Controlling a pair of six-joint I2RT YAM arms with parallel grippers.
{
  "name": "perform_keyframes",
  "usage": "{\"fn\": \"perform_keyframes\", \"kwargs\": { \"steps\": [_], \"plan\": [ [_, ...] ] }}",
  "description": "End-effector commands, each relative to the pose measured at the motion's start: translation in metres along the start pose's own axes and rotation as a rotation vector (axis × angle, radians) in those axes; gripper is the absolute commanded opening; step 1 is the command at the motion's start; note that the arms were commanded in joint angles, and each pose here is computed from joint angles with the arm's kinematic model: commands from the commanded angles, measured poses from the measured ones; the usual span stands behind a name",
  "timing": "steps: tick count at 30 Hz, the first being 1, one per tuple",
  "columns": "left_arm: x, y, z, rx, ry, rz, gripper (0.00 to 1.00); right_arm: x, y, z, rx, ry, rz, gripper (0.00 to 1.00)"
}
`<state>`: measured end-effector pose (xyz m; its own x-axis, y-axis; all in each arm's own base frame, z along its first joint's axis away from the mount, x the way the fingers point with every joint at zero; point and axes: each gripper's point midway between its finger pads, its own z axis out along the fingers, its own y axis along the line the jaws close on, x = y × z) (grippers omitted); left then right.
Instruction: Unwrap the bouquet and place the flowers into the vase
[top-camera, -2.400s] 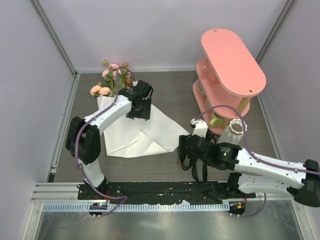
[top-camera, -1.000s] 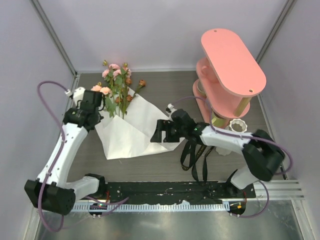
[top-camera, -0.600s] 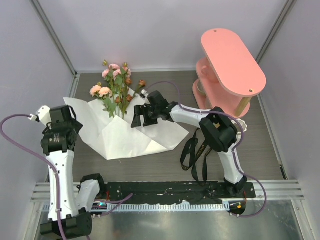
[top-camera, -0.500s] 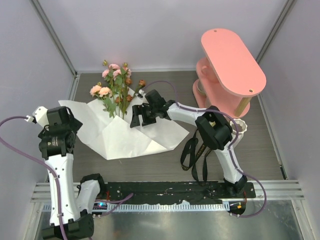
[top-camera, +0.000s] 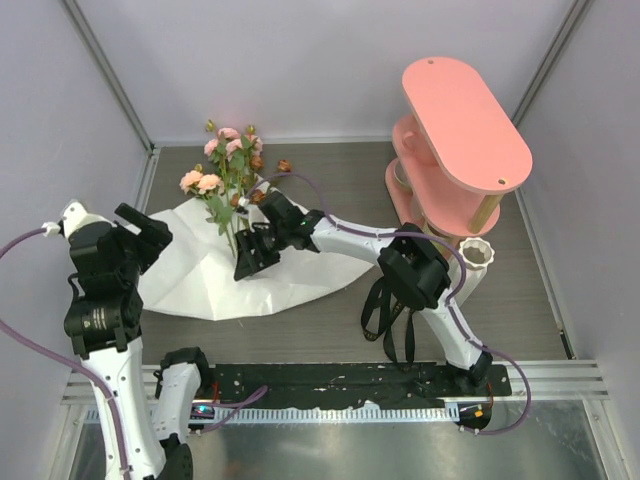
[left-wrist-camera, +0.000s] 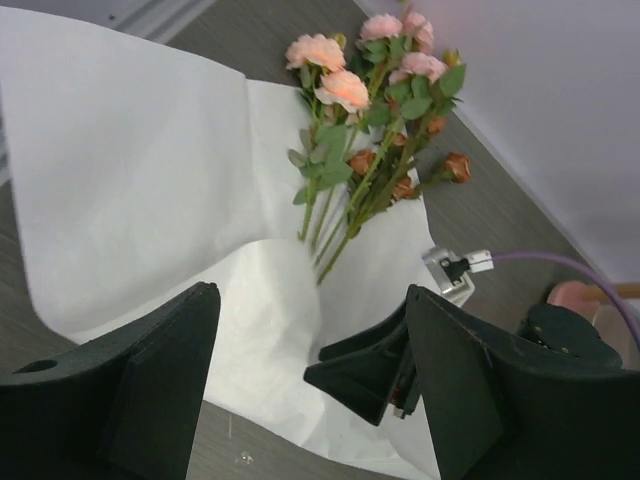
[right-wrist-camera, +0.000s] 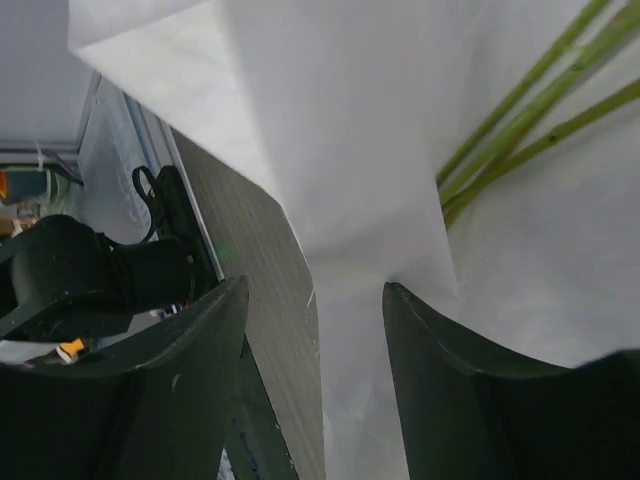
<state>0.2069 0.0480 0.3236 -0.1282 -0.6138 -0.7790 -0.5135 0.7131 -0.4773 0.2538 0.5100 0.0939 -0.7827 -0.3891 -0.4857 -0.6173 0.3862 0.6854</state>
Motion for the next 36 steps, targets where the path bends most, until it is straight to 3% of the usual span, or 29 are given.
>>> {"fn": "perform_keyframes", "kwargs": {
  "steps": [1, 2, 3, 5, 9, 12, 17, 20, 27, 36],
  "plan": [
    [0.013, -0.042, 0.011, 0.213, 0.103, 0.035, 0.77, -0.003, 0.044, -0.008, -0.035, 0.004, -0.091, 0.52],
    [0.021, -0.049, 0.013, 0.252, 0.157, 0.039, 0.75, 0.001, 0.049, -0.008, -0.022, 0.010, -0.103, 0.40],
    [0.026, -0.053, 0.015, 0.273, 0.184, 0.038, 0.75, 0.005, 0.056, -0.014, -0.021, 0.015, -0.113, 0.34],
    [0.038, -0.061, 0.018, 0.313, 0.258, 0.031, 0.75, 0.018, 0.064, -0.019, -0.013, 0.037, -0.127, 0.29],
    [0.059, -0.060, 0.036, 0.308, 0.360, 0.010, 0.74, 0.071, 0.083, -0.028, -0.012, 0.097, -0.151, 0.33],
    [0.075, -0.059, 0.047, 0.303, 0.427, -0.020, 0.74, 0.066, 0.083, -0.052, 0.054, 0.023, -0.163, 0.45],
    [0.115, -0.062, 0.067, 0.299, 0.648, -0.108, 0.73, 0.014, 0.062, -0.102, 0.246, -0.193, -0.202, 0.68],
    [0.122, -0.064, 0.068, 0.332, 0.648, -0.152, 0.75, -0.018, 0.019, -0.119, 0.326, -0.269, -0.175, 0.75],
    [0.134, -0.059, 0.054, 0.379, 0.635, -0.160, 0.84, -0.046, -0.062, -0.075, 0.292, -0.194, -0.246, 0.78],
    [0.138, -0.049, 0.046, 0.358, 0.622, -0.123, 0.84, -0.029, -0.025, -0.022, 0.012, -0.094, -0.350, 0.77]
  ]
}}
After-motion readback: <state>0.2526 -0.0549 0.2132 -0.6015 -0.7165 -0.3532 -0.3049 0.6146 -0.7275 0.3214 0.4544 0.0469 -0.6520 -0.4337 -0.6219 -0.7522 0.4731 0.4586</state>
